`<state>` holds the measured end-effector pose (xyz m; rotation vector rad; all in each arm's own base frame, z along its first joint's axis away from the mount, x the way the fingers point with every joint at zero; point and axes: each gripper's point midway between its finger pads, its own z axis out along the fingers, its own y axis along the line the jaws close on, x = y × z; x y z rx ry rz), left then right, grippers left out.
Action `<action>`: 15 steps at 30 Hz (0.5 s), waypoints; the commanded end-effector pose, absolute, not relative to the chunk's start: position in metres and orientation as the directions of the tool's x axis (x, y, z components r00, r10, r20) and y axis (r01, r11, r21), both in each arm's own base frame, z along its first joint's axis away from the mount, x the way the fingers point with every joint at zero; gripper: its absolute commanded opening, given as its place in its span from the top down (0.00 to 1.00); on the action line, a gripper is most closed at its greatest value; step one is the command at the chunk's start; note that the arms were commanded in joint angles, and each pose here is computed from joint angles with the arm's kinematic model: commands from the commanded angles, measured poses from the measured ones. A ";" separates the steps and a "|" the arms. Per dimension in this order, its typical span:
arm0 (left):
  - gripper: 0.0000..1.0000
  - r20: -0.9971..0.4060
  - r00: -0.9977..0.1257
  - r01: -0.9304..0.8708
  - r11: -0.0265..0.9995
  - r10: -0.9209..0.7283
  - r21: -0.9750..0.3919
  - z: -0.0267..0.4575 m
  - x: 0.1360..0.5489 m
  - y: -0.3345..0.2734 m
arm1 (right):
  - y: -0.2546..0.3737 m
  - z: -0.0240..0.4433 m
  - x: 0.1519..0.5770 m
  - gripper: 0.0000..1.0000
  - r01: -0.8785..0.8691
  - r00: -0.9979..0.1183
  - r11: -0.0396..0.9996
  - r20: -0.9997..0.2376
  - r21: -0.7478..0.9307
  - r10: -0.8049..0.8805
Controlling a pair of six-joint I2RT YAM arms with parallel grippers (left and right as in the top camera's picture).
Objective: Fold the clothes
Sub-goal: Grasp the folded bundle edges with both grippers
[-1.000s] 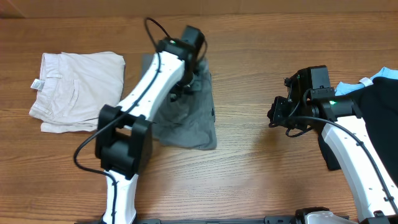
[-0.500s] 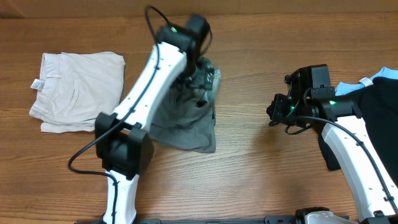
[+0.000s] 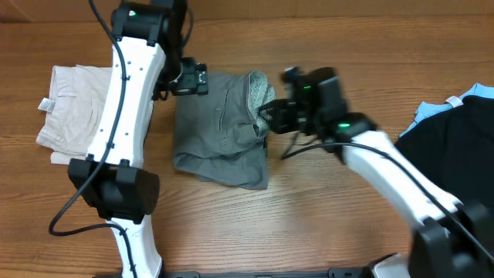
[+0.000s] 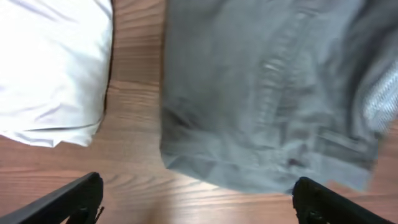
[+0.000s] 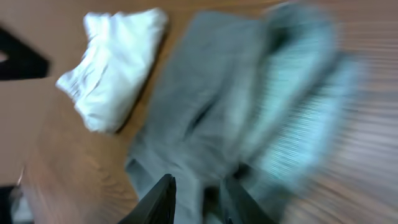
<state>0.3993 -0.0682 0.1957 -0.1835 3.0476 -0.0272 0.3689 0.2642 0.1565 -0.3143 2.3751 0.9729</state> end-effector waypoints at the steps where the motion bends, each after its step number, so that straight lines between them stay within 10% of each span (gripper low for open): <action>1: 0.06 -0.029 -0.998 -0.058 0.992 -0.062 -0.112 0.168 0.399 -0.073 | 0.288 0.125 0.373 0.77 -0.365 -0.855 0.704 -0.518 0.609 0.005; 11: 0.13 0.120 -0.992 0.013 0.978 0.039 -0.206 0.080 0.370 -0.083 | 0.184 -0.021 0.342 0.96 0.473 -0.874 0.799 0.086 0.371 0.477; 15: 0.14 0.154 -0.987 0.005 0.973 0.042 -0.232 0.052 0.357 -0.087 | 0.172 -0.004 0.341 0.92 0.365 -0.927 0.823 0.086 0.435 0.366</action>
